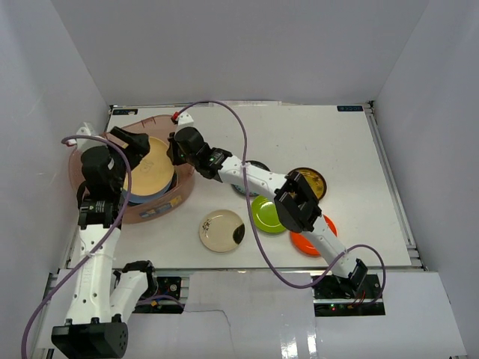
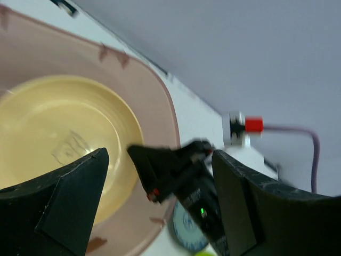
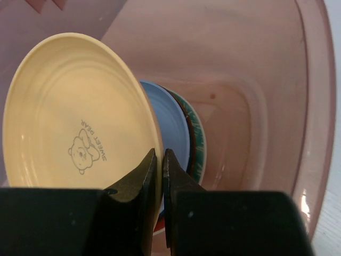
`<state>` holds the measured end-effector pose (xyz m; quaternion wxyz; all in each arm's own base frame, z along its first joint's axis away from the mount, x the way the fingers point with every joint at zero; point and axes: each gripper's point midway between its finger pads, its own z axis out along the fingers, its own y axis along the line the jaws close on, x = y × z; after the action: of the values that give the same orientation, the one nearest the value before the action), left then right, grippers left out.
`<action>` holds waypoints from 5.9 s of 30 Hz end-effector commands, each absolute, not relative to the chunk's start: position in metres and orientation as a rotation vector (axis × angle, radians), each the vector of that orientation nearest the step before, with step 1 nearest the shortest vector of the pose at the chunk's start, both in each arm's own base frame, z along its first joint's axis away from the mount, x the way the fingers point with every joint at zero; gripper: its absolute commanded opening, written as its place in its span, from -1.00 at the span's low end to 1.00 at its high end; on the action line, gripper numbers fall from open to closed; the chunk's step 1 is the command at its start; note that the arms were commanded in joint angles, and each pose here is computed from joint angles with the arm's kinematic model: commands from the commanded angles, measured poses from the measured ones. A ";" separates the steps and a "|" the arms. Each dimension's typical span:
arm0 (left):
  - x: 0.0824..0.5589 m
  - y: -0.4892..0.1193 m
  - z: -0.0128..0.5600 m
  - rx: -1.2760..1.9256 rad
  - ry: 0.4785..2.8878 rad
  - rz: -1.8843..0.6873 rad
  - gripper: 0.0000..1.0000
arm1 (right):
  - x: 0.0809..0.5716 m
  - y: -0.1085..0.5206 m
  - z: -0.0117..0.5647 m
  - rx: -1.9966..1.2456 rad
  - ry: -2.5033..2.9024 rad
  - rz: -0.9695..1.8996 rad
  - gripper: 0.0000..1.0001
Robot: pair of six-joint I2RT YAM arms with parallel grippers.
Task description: Place the plates into the plastic bin on the countertop
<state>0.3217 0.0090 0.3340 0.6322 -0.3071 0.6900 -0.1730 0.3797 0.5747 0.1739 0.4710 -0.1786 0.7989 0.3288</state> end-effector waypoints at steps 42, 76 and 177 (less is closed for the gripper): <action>0.163 -0.157 0.054 -0.588 2.479 -0.261 0.55 | 0.328 0.026 0.082 0.546 2.060 0.487 0.15; 0.188 -0.175 0.047 -0.496 2.380 -0.317 -1.00 | 0.355 0.047 0.200 0.485 1.735 0.792 -0.84; 0.356 -0.290 0.100 -0.289 2.223 -0.362 0.56 | 0.283 0.157 0.055 -0.139 2.271 0.657 -0.10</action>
<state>0.3323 -0.2911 0.0877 0.3885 -0.0849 0.9047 -0.1529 0.2701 0.1410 0.0395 0.3626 -0.0292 0.9038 0.2255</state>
